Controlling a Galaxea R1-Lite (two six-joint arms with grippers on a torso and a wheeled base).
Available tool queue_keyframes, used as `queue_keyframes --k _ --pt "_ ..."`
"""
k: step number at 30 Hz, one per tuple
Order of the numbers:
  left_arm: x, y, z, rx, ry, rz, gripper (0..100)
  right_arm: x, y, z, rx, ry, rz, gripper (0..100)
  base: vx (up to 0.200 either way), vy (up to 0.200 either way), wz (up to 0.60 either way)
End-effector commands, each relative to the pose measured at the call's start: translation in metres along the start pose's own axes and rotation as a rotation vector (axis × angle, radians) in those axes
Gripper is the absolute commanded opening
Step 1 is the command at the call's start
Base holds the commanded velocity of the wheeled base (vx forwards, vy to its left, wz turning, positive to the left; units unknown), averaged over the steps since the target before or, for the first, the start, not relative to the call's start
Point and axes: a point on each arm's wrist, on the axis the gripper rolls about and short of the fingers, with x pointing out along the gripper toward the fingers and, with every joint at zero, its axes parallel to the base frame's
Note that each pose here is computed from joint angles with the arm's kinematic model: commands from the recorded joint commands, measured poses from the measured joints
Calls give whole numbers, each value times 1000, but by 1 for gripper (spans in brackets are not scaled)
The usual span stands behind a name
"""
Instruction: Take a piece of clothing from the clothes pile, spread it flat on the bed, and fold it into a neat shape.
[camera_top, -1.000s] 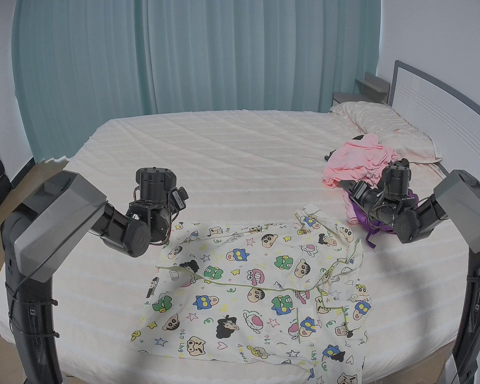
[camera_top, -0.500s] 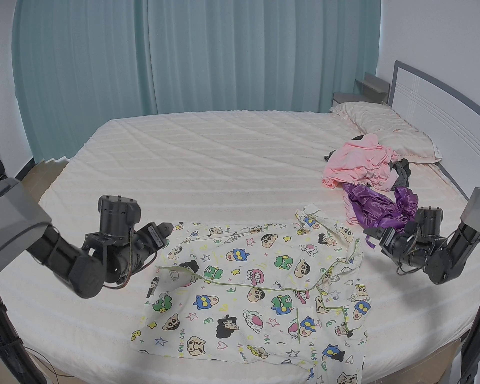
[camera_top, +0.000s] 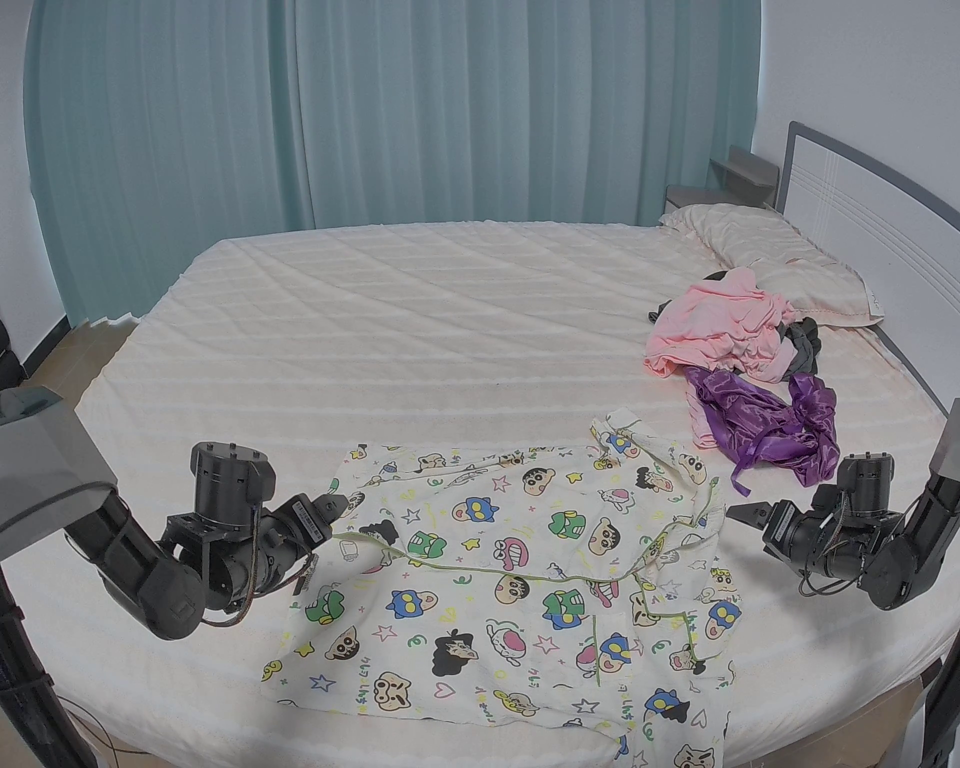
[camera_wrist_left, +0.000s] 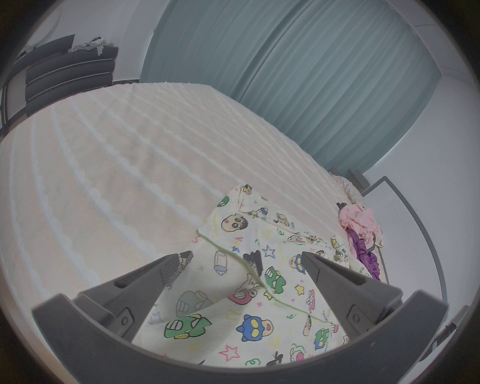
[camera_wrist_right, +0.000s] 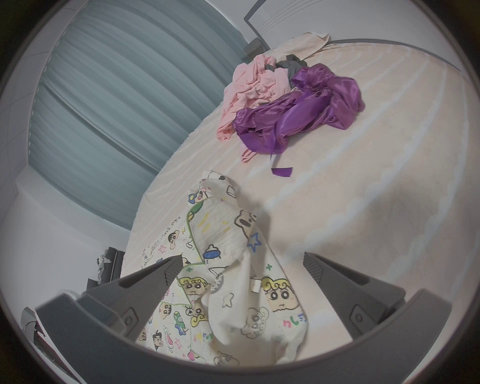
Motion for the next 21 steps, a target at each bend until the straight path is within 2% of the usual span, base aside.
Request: queue_keyframes --k 1,8,21 --pt "17 17 -17 -16 74 59 100 -8 0 -7 -5 -3 -35 100 0 0 0" --pt "11 30 -30 -12 172 67 100 -6 -5 -13 -1 18 -60 100 0 0 0" --pt "7 44 -39 -15 207 119 100 -7 -5 -12 -2 16 -61 100 0 0 0"
